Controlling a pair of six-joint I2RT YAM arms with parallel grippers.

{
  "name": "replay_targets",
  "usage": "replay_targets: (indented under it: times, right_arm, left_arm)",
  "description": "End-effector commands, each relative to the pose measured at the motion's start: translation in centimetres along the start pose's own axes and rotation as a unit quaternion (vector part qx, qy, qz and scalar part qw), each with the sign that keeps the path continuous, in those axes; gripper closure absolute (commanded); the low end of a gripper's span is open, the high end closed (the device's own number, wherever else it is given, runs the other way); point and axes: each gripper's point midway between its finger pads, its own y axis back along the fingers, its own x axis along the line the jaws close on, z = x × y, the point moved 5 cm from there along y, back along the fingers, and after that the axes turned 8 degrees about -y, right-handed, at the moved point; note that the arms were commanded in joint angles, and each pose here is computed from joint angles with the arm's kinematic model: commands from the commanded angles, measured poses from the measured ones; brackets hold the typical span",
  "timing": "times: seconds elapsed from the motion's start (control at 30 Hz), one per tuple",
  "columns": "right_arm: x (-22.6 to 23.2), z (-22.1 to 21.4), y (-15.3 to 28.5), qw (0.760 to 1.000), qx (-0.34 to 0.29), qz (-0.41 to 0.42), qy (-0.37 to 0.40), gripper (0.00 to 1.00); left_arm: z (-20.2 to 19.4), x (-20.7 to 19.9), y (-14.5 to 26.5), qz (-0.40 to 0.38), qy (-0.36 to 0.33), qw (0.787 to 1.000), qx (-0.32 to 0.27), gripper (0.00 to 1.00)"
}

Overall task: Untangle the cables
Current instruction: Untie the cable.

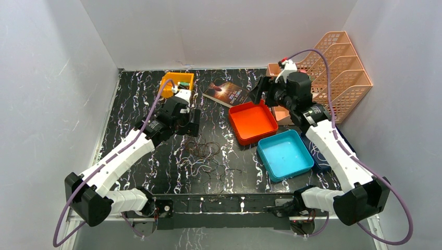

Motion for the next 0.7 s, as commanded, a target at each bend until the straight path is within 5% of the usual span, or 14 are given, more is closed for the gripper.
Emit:
replay_targets:
  times: [0.0,0.67]
  right_arm:
    - [0.3,-1.1,0.6,0.998,0.016,0.022,0.051,0.08]
    - [5.6,-8.8,-0.7,0.985,0.119,0.095,0.075,0.07]
  left_arm:
    - [-1.2,-0.2,0.1,-0.006,0.005,1.000,0.021,0.02]
    - [-4.3,-1.3,-1.1,-0.036,0.036,0.998,0.048,0.02]
